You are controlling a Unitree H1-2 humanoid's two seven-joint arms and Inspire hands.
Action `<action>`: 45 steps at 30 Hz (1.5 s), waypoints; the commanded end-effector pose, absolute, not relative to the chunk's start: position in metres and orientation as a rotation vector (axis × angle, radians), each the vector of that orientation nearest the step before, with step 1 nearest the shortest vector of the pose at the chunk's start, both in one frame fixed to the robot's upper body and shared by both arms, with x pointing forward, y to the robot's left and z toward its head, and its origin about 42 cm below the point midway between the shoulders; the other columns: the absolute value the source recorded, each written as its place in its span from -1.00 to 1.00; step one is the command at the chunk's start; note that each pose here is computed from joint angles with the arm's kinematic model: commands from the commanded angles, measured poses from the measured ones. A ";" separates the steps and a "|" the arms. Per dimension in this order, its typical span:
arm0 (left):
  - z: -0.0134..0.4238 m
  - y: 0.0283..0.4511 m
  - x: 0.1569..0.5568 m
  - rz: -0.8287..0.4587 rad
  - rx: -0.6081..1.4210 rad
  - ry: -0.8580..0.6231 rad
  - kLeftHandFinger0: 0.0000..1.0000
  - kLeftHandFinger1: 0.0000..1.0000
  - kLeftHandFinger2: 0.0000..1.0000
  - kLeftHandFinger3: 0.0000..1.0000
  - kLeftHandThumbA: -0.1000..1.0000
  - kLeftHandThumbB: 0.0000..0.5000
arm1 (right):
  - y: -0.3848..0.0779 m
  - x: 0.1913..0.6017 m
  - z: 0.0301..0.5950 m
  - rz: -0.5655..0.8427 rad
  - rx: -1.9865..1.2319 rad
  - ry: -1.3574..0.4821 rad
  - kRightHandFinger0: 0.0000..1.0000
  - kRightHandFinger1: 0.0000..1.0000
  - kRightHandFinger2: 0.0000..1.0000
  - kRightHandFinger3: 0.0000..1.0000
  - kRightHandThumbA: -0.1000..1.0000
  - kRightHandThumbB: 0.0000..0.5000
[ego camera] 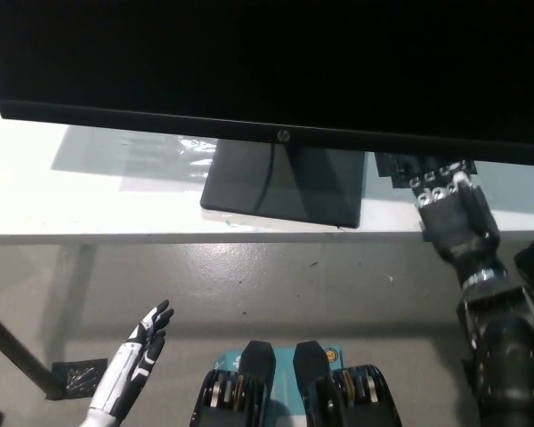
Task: The monitor is being placed at the center of the desk and the robot uses its right hand to grab on the right side of the monitor and tilt the angle of the montior sideways.
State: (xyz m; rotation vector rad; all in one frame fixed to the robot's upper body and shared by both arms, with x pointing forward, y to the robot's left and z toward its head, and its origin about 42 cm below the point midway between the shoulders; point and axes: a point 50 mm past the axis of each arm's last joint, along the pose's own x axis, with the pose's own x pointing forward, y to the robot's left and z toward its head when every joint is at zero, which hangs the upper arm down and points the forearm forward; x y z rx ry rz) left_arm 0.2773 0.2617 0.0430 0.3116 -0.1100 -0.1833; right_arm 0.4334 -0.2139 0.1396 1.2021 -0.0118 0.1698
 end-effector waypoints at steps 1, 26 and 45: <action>0.056 0.266 0.281 -0.178 0.306 -0.183 1.00 1.00 1.00 1.00 1.00 0.43 | -0.204 0.427 0.161 0.304 1.148 -0.095 1.00 1.00 1.00 1.00 1.00 0.70; 0.056 0.267 0.283 -0.171 0.312 -0.183 1.00 1.00 1.00 1.00 1.00 0.46 | -0.207 0.442 0.204 0.392 1.142 -0.186 1.00 1.00 1.00 1.00 1.00 0.75; 0.057 0.267 0.284 -0.174 0.313 -0.186 1.00 1.00 1.00 1.00 1.00 0.47 | -0.219 0.493 0.201 0.286 1.126 -0.139 1.00 1.00 1.00 1.00 1.00 0.74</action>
